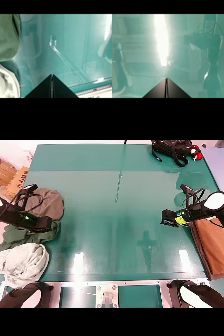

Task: Fold the shirts.

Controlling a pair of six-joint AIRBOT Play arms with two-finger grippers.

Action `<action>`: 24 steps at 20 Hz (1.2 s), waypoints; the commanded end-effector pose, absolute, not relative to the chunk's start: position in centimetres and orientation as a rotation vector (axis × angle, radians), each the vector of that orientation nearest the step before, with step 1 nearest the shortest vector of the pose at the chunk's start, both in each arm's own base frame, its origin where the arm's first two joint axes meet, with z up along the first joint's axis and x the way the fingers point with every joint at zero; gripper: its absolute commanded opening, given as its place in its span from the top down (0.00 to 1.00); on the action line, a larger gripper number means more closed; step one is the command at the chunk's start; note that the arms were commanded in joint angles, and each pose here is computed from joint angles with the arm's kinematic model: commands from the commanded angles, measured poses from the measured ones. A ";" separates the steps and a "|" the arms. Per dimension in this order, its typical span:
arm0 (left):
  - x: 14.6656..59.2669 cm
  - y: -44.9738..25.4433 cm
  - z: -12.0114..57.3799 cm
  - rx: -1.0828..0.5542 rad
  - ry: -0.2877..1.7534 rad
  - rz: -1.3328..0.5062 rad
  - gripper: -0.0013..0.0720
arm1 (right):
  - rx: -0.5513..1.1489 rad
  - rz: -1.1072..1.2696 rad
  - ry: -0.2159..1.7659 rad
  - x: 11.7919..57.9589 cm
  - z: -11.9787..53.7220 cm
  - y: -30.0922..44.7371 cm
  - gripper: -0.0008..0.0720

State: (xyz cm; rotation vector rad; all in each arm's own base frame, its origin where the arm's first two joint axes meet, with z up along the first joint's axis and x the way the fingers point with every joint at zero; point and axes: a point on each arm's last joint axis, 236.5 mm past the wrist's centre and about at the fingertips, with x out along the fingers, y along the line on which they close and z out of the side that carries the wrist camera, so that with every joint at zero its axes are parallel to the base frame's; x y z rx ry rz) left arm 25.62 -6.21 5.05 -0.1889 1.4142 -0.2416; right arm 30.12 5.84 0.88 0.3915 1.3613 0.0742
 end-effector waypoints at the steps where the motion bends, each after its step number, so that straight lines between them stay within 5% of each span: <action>1: 25.6 -6.2 5.1 -0.188 1.413 -0.242 0.95 | 0.391 0.075 1.362 30.1 0.9 5.9 0.96; 20: 28.3 -6.2 5.6 -0.202 1.301 -0.224 0.95 | 0.412 0.080 1.311 31.3 1.2 6.1 0.96; 21: 29.3 -4.9 5.6 -0.160 1.261 -0.180 0.67 | 0.413 0.080 1.305 31.4 1.3 6.1 0.95; 22: 30.5 -3.0 5.6 -0.120 1.215 -0.101 0.03 | 0.416 0.081 1.297 31.6 1.3 6.2 0.85; 24: 33.1 2.1 6.5 -0.022 1.098 0.106 0.04 | 0.416 0.079 1.290 31.7 1.4 6.1 0.78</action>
